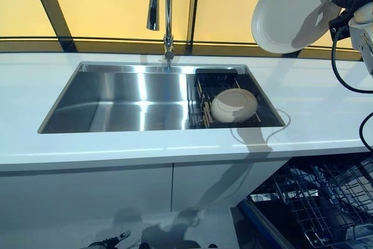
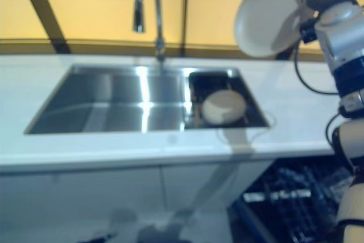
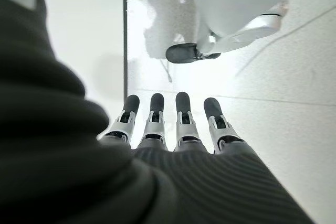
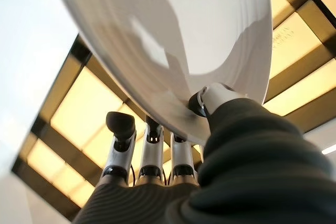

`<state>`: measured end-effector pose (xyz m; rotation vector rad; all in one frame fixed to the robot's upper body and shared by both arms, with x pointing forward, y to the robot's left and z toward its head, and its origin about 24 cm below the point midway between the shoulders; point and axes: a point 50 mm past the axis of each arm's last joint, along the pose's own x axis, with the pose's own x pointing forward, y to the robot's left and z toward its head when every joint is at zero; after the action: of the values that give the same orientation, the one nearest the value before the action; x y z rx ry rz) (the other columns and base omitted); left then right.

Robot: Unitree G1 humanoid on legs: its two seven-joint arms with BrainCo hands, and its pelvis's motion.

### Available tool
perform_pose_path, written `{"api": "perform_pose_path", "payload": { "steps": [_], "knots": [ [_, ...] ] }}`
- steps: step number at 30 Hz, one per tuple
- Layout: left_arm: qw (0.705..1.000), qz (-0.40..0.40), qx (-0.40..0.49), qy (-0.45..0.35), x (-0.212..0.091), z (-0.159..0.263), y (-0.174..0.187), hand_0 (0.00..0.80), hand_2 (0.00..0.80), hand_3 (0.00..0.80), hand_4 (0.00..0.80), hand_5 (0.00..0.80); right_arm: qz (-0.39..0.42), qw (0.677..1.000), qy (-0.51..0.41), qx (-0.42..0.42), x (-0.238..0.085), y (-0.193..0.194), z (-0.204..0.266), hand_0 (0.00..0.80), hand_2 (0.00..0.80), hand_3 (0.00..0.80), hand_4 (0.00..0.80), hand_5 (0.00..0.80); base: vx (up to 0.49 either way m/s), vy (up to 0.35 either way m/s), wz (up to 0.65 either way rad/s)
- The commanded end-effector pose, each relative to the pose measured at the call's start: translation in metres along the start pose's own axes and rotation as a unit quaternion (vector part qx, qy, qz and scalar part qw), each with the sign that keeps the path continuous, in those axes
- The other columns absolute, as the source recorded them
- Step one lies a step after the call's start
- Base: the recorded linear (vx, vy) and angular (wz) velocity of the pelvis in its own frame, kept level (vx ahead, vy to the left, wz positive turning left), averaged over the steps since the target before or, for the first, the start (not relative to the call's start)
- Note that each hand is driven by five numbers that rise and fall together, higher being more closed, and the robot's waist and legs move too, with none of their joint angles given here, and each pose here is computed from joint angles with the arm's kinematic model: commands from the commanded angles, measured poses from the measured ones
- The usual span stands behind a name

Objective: Take plates into dishwasher

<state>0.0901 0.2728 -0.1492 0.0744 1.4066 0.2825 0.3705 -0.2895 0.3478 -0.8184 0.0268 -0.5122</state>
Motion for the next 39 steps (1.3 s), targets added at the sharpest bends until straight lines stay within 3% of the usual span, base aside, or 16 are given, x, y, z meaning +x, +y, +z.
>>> {"api": "perform_pose_path", "payload": {
  "steps": [1, 10, 21, 30, 39],
  "knots": [
    [0.998, 0.038, 0.051, -0.008, -0.001, 0.008, 0.02, 0.0, 0.0, 0.0, 0.0, 0.0, -0.101, 0.991, -0.031, -0.077, -0.009, -0.071, 0.033, 0.8, 0.8, 0.8, 0.8, 0.8, -0.006, -0.017, -0.16],
    [0.995, 0.036, 0.087, -0.022, -0.001, 0.01, 0.018, 0.0, 0.0, 0.0, 0.0, 0.0, -0.129, 0.966, -0.009, -0.223, -0.016, -0.107, 0.036, 0.8, 0.8, 0.8, 0.8, 0.8, -0.015, -0.029, -0.15],
    [0.993, 0.036, 0.107, -0.034, -0.001, 0.005, 0.014, 0.0, 0.0, 0.0, 0.0, 0.0, -0.18, 0.903, 0.011, -0.389, -0.028, -0.146, 0.023, 0.8, 0.8, 0.8, 0.8, 0.8, -0.006, -0.016, -0.16],
    [0.993, 0.031, 0.102, -0.043, 0.0, 0.003, 0.011, 0.0, 0.0, 0.0, 0.0, 0.0, -0.14, 0.875, 0.012, -0.463, -0.035, -0.138, -0.031, 0.8, 0.8, 0.8, 0.8, 0.8, -0.022, -0.015, -0.12],
    [0.996, 0.032, 0.075, -0.046, -0.001, 0.004, 0.013, 0.0, 0.0, 0.0, 0.0, 0.0, -0.058, 0.868, 0.003, -0.493, -0.045, -0.102, -0.094, 0.8, 0.8, 0.8, 0.8, 0.8, -0.003, -0.017, -0.12]
  ]
}}
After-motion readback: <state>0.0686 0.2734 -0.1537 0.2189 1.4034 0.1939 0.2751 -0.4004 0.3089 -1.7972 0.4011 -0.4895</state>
